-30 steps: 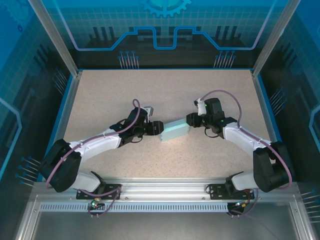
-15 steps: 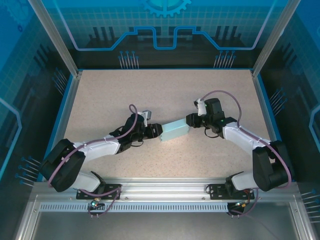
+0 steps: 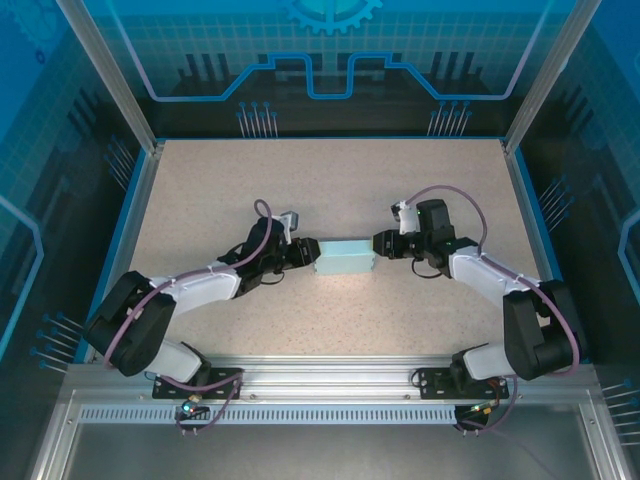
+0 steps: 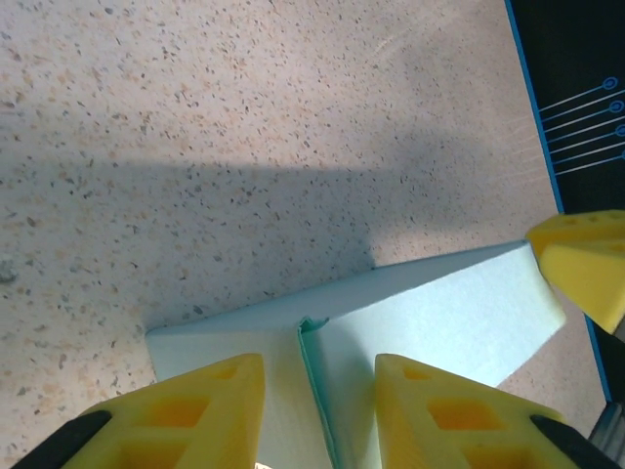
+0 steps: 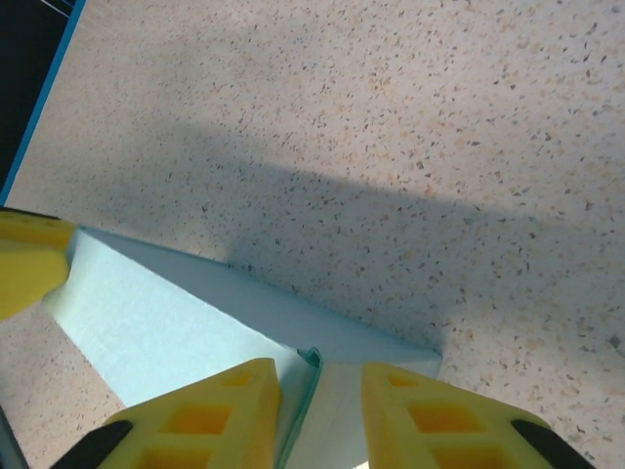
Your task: Fold the paper box
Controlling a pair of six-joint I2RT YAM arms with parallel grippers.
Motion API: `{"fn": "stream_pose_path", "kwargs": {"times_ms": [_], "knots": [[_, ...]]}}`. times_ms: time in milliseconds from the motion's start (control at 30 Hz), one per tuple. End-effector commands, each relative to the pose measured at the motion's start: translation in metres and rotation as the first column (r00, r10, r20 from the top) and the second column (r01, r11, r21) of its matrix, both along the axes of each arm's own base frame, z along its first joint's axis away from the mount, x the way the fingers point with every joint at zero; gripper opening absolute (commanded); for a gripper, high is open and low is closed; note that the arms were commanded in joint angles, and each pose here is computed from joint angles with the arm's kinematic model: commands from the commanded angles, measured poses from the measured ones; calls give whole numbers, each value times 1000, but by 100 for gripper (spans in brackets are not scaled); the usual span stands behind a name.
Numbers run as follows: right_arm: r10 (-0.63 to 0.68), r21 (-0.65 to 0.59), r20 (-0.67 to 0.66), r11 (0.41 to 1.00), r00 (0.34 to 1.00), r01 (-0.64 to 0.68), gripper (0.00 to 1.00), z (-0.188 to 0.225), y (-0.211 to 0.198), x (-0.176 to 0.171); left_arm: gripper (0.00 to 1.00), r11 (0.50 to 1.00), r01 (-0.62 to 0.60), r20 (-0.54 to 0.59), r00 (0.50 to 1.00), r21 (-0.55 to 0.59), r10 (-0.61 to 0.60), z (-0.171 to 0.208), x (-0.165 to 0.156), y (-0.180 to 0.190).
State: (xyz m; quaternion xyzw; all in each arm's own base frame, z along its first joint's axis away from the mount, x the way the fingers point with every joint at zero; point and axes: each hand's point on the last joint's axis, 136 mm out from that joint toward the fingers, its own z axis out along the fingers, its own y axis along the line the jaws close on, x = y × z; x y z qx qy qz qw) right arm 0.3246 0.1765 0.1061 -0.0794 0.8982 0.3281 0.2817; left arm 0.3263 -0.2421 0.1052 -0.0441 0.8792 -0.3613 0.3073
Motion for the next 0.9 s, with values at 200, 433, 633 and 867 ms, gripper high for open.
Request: {"fn": "stream_pose_path", "kwargs": {"times_ms": [200,433,633,867], "knots": [[55,18,-280,999,958,-52,38,-47,-3,-62,35,985,36,-182,983,171,-5,-63,-32,25],[59,-13,-323,998,945,-66,34,-59,-4,-66,35,984,57,-188,982,170,-24,-64,-36,24],[-16,-222,-335,973,942,-63,25,-87,-26,-80,34,980,53,-240,971,194,-5,-85,-56,37],[30,-133,-224,989,974,-61,30,-48,-4,-51,33,970,80,-234,972,230,-25,-91,-58,36]]}}
